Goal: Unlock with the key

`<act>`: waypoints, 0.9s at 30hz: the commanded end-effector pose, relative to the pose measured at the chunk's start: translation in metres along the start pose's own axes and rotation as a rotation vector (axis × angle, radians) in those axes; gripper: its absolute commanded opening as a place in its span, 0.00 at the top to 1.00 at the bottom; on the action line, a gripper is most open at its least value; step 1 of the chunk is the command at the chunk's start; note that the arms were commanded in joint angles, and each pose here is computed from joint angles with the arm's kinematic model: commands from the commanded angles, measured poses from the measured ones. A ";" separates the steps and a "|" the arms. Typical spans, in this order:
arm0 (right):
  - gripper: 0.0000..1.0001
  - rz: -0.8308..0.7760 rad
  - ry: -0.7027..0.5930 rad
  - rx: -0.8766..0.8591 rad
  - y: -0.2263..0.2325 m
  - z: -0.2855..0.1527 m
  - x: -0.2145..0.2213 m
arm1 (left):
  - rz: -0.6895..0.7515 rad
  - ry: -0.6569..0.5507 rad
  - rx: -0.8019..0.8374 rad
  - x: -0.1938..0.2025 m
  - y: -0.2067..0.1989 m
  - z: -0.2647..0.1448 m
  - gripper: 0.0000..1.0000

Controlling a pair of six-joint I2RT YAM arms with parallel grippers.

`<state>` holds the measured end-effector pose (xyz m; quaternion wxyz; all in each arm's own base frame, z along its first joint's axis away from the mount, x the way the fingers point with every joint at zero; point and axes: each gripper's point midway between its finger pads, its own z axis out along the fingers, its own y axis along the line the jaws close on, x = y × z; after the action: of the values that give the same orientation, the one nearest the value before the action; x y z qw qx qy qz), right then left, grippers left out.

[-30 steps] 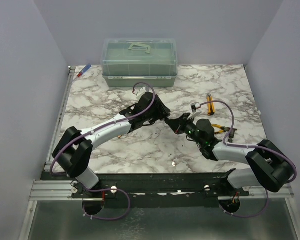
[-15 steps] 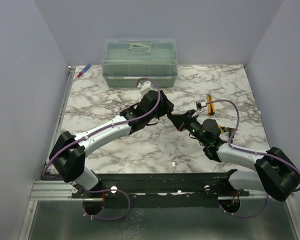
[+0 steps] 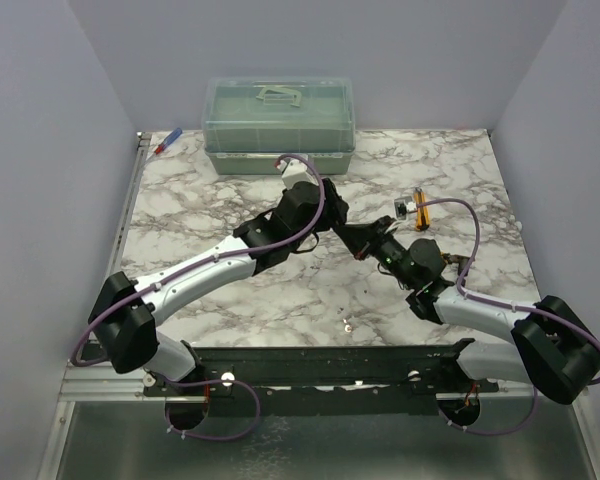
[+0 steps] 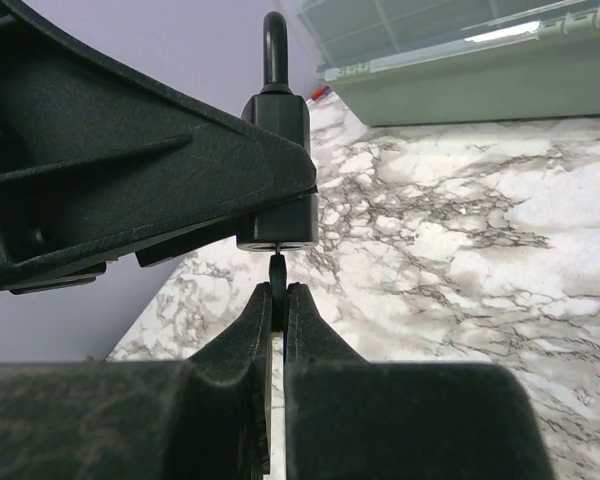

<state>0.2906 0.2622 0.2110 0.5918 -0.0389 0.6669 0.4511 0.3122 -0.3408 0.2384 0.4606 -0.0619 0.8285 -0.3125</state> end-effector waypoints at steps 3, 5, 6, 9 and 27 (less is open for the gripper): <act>1.00 0.004 -0.180 -0.113 0.035 0.015 -0.058 | 0.036 0.163 0.372 0.041 -0.095 -0.053 1.00; 1.00 0.005 -0.180 -0.115 0.036 0.016 -0.058 | 0.046 0.156 0.389 0.041 -0.099 -0.056 1.00; 1.00 0.005 -0.181 -0.119 0.037 0.016 -0.059 | 0.051 0.155 0.394 0.041 -0.100 -0.058 1.00; 1.00 0.005 -0.184 -0.133 0.039 0.015 -0.059 | 0.059 0.149 0.402 0.041 -0.101 -0.060 1.00; 1.00 0.064 -0.244 -0.196 0.057 0.005 -0.078 | 0.049 0.073 0.582 0.032 -0.113 -0.087 1.00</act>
<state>0.2806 0.2670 0.2489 0.6038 -0.0374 0.6144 0.5065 0.2991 -0.3375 0.2814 0.5341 -0.0227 0.7665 -0.3559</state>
